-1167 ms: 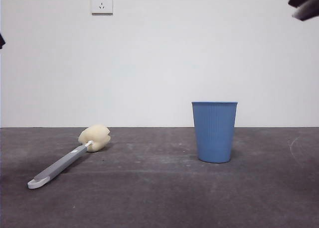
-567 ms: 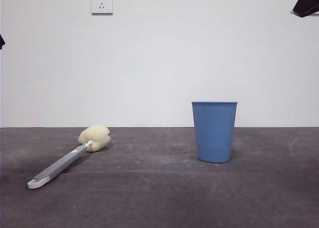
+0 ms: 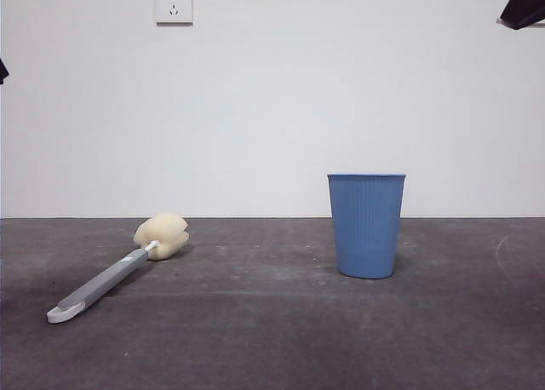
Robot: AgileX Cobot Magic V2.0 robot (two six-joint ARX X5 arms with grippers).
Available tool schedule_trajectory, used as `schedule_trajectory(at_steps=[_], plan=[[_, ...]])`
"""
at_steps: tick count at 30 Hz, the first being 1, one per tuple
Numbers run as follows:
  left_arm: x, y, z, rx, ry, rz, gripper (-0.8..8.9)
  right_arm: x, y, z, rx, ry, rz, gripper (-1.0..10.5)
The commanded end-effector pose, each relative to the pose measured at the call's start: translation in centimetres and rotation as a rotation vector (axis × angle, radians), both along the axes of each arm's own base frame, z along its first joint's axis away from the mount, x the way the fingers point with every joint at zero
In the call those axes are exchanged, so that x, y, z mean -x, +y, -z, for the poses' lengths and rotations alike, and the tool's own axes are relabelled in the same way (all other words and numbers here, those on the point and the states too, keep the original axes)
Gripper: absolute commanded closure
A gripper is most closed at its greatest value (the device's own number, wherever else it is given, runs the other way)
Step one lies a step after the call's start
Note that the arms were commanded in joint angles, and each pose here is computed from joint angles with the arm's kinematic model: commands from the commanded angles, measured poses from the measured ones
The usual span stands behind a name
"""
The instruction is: Pick up the cup brush,pick up the cup,insert the brush into the cup,clean the cup,put the cup brush back,put the cup back to the fixed position on the table
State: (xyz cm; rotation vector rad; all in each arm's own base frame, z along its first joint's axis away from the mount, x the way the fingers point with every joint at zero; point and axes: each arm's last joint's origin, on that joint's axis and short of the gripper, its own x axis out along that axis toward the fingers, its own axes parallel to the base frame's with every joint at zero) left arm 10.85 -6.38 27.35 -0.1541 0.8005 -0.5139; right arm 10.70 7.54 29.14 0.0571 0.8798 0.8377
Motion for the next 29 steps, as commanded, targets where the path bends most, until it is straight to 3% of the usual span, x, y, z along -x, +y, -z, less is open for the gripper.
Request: schedule_trajectory(at_steps=[1,4,7,9,15,18,24,29], plan=[[0.0,0.0,-0.1,-0.006,-0.015,0.01,8.16,0.0,0.0,-0.1,-0.003,-0.002,0.004,9.4],[-0.1,0.1,-0.2,-0.045,-0.05,-0.009,8.16,0.0,0.0,-0.1,-0.003,-0.002,0.004,9.4],[-0.4,0.5,-0.7,-0.121,-0.168,-0.079,8.17,0.0,0.0,-0.1,-0.003,-0.001,0.004,9.4],[-0.9,1.0,-1.6,-0.176,-0.316,-0.128,8.16,0.0,0.0,-0.1,-0.003,-0.002,0.004,9.4],[-1.0,3.2,-3.8,-0.126,-0.758,-0.247,8.16,0.0,0.0,-0.1,-0.003,-0.002,0.004,9.4],[-0.6,4.4,-3.0,-0.123,-0.886,-0.346,8.16,0.0,0.0,-0.1,-0.003,-0.002,0.004,9.4],[0.1,5.9,2.0,-0.18,-0.876,-0.465,8.16,0.0,0.0,-0.1,-0.003,-0.002,0.004,9.4],[0.4,6.2,6.4,-0.195,-0.82,-0.471,8.16,0.0,0.0,-0.1,-0.003,-0.002,0.004,9.4]])
